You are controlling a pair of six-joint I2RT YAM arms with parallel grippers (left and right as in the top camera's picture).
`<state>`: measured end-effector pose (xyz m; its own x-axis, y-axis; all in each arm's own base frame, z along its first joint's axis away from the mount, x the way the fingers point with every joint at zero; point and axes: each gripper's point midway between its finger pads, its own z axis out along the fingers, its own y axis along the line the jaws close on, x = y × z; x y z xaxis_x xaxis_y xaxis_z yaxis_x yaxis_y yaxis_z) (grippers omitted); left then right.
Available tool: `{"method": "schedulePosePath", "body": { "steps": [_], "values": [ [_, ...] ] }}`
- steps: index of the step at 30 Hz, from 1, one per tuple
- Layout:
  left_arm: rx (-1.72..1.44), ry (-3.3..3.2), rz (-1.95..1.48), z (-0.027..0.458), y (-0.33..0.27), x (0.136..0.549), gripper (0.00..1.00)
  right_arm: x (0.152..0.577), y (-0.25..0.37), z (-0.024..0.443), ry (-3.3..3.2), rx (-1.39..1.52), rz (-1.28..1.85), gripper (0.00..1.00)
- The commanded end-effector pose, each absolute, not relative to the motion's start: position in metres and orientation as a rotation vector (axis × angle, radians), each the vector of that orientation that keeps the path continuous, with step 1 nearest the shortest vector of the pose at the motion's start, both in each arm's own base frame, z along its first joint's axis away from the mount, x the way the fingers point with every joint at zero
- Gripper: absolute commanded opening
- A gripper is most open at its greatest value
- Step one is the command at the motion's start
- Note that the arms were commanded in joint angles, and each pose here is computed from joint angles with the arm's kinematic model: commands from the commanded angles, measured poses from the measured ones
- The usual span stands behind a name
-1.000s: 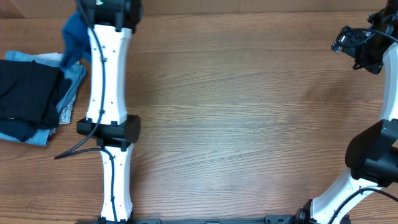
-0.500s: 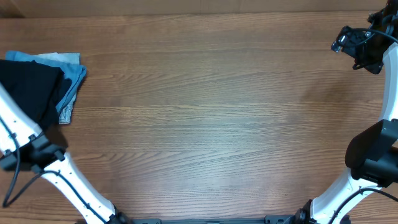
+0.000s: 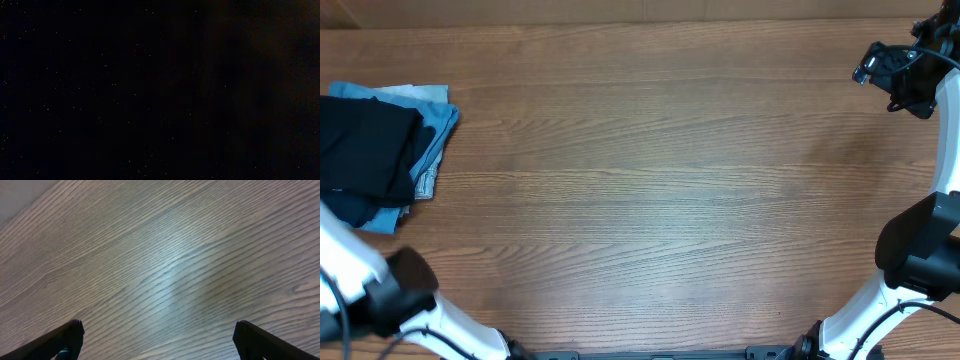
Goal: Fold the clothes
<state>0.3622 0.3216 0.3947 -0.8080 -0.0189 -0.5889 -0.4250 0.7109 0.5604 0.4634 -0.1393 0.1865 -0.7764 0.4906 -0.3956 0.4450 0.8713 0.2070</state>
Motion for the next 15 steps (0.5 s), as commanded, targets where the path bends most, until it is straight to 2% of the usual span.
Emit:
{"method": "schedulePosePath", "body": {
  "steps": [1,4,9,15],
  "values": [
    [-0.334,2.442,1.130,0.358,0.353,0.370,0.04,0.466,-0.142,0.195,2.573,0.683,0.124,1.00],
    [-0.325,2.405,1.247,0.335,0.379,0.390,0.04,0.466,-0.142,0.195,2.573,0.683,0.125,1.00],
    [-0.210,2.236,1.406,0.373,0.396,0.411,0.04,0.466,-0.142,0.195,2.573,0.683,0.124,1.00],
    [-0.203,2.411,1.362,0.306,0.396,0.405,0.04,0.466,-0.142,0.195,2.573,0.683,0.125,1.00]
  ]
}}
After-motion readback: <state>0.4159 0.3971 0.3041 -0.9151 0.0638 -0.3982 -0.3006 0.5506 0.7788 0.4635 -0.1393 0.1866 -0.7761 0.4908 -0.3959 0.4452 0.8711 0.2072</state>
